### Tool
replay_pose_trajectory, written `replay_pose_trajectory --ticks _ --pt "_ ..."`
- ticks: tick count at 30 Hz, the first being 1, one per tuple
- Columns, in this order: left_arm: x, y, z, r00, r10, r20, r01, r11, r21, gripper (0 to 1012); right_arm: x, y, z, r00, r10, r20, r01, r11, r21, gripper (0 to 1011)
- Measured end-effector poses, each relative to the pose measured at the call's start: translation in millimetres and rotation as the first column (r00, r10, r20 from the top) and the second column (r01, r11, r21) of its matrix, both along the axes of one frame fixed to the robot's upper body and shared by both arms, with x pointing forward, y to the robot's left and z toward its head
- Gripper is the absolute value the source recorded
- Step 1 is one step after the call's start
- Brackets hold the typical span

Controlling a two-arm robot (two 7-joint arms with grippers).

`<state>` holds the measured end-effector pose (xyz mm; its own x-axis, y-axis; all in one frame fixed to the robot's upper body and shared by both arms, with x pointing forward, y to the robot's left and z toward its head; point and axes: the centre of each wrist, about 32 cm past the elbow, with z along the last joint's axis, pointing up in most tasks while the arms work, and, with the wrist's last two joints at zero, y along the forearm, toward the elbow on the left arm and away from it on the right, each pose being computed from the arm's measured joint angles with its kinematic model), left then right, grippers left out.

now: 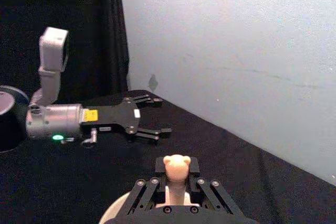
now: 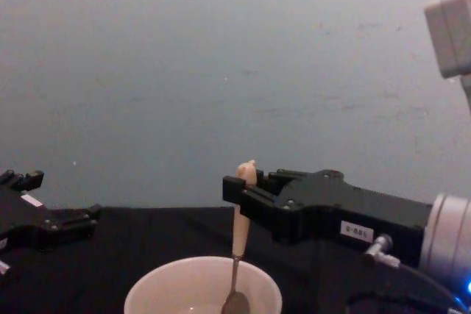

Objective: Pick up the stirring spoon with one hand, stir inside the cup, then place it back in its original position.

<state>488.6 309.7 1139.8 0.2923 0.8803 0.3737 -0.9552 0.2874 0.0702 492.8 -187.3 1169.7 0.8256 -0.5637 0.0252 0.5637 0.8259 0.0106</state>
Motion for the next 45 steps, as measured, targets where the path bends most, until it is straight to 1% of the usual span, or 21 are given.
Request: replay_pose_trajectory --ticks 4,9,16,20,29,36,42,45 --pt "0.0 0.0 0.0 1.0 0.0 0.0 0.0 1.0 0.0 1001 -6.4 -2.5 2.1 1.0 0.021 -0.001 -0.021 1.0 0.007 229" --pt "0.0 0.0 0.0 1.0 0.0 0.0 0.0 1.0 0.0 1001 -12.0 -1.9 4.6 0.999 0.05 0.001 -0.05 0.999 0.017 229" --pt "0.0 0.0 0.0 1.0 0.0 0.0 0.0 1.0 0.0 1001 -17.5 4.2 4.3 0.996 0.085 -0.002 -0.085 0.996 0.017 228" --pt "0.0 0.0 0.0 1.0 0.0 0.0 0.0 1.0 0.0 1001 -17.3 8.4 2.5 0.996 0.089 -0.004 -0.088 0.996 0.012 228" --pt "0.0 0.0 0.0 1.0 0.0 0.0 0.0 1.0 0.0 1001 -9.7 22.5 0.8 0.997 0.074 -0.001 -0.074 0.997 0.012 229" --pt "0.0 0.0 0.0 1.0 0.0 0.0 0.0 1.0 0.0 1001 0.8 30.8 0.0 0.999 0.044 0.01 -0.044 0.999 0.01 229" --pt "0.0 0.0 0.0 1.0 0.0 0.0 0.0 1.0 0.0 1001 7.4 30.9 -2.0 1.0 0.016 0.013 -0.016 1.0 0.002 229" --pt "0.0 0.0 0.0 1.0 0.0 0.0 0.0 1.0 0.0 1001 10.3 27.6 -2.1 1.0 -0.002 0.018 0.002 1.0 -0.001 229"
